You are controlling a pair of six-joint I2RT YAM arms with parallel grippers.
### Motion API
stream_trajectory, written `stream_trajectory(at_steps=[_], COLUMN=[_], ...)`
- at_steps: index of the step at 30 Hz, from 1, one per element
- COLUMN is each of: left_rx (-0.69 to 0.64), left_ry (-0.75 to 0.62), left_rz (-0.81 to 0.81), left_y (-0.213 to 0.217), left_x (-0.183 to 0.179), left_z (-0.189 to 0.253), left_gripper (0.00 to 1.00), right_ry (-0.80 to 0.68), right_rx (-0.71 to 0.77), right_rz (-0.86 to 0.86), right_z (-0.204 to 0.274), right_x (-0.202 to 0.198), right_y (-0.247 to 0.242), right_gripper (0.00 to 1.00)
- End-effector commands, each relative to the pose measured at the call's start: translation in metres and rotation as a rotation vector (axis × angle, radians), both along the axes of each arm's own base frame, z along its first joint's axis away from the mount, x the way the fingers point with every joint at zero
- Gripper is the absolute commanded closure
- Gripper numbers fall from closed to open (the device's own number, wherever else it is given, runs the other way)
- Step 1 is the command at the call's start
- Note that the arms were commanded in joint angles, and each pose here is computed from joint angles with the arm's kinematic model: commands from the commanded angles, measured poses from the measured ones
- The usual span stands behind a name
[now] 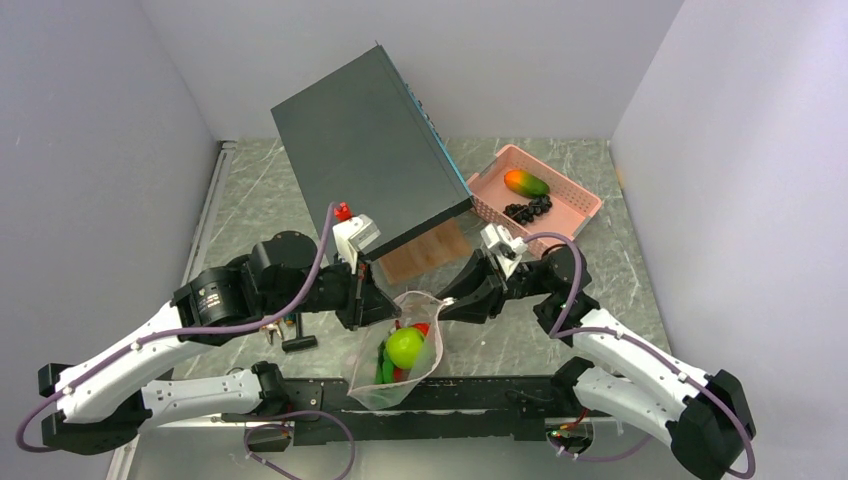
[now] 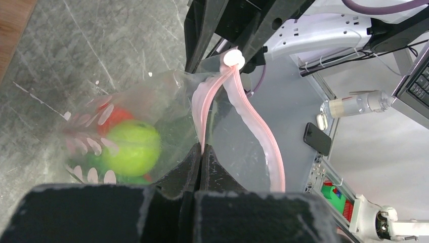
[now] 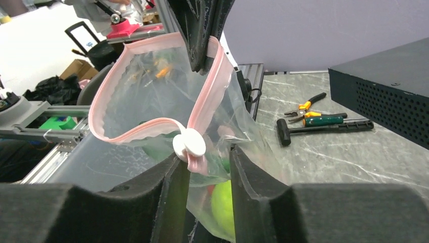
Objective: Place the food in the zip-top bag and seal the zipper
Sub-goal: Zip the zipper food storage bag at the center of the board.
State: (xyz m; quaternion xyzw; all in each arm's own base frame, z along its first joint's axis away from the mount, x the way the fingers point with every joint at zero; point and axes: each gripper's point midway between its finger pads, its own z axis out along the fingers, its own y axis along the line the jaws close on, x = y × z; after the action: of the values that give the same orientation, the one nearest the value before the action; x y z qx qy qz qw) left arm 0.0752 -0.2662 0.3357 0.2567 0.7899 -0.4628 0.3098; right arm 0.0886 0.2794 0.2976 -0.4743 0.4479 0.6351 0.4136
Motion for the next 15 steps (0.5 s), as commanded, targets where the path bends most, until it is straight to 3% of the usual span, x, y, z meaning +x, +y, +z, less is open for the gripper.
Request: stream_trajectory(at_steps=[1,4,7,12,15], left_rx=[-0.078,-0.067,-0.04,-0.03,-0.032], left_ry=[-0.024,-0.026,-0.025,-0.055,-0.108], left_rz=[-0.007,0.0,0.001,-0.017,-0.036], left_y=[-0.004,-0.002,0.002,0.005,0.003], left_x=[0.0,0.001,0.001,0.0,0.002], left_z=[0.018,0.015,0.012,0.02,0.036], left_gripper=[1.0,1.0,0.96,0.47,0.33], right_ry=[-0.087,-0.095,-0.081,0.057,0.164], right_rx=[0.06,0.039,0.01,-0.053,-0.133], right_rz=[-0.02,-0.034,-0.085,-0.174,-0.175], right_z=[0.012,0.012,0.015,0.028,0.033], right_x=[-0.001,0.002,0.009,0.02,0.023], right_y=[-0.001,-0.001,-0.001,-0.002,0.001], right_gripper=[0.71,1.0,1.0,1.0,1.0])
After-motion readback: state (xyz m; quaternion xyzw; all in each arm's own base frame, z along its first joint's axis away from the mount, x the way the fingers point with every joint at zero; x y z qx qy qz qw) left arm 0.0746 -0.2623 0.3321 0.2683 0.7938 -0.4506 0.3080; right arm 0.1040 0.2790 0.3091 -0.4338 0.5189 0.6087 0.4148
